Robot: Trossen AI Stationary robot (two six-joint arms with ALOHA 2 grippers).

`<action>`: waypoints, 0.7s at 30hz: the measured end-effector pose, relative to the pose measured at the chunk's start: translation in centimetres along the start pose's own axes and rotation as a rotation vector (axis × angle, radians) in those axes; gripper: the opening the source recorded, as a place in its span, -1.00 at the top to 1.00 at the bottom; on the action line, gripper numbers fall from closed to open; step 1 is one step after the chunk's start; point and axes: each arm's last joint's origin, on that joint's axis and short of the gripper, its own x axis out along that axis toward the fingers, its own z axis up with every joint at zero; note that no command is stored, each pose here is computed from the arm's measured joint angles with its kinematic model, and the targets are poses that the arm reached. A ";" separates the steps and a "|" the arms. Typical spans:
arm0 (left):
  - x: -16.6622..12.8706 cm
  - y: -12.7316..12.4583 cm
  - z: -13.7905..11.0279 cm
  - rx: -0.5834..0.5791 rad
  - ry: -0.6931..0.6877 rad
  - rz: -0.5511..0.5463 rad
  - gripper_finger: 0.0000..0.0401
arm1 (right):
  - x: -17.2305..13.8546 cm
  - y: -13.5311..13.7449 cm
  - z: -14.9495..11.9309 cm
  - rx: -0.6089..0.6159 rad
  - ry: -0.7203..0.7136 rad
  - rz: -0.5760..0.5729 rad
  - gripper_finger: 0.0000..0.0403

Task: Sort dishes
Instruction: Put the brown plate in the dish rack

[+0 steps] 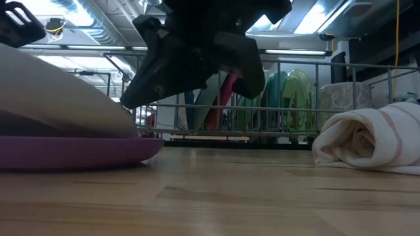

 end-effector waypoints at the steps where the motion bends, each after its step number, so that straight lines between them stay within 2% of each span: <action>1: 0.0 0.0 0.0 -0.020 0.001 0.001 0.86 | 0.0 0.0 0.0 0.000 0.003 -0.001 0.97; 6: 0.0 0.0 0.0 -0.094 0.005 0.001 0.68 | 0.0 0.0 0.0 -0.005 0.014 -0.012 0.96; 11: 0.0 0.0 0.0 -0.088 0.007 0.001 0.53 | 0.0 0.0 0.0 -0.008 0.014 -0.011 0.98; 17: 0.0 0.1 -0.1 -0.048 0.013 0.006 0.50 | 0.0 0.0 0.0 -0.009 0.015 -0.010 0.92; 21: -0.1 0.7 -0.7 -0.038 0.073 0.071 0.50 | 0.0 0.1 0.0 -0.009 0.015 -0.009 0.90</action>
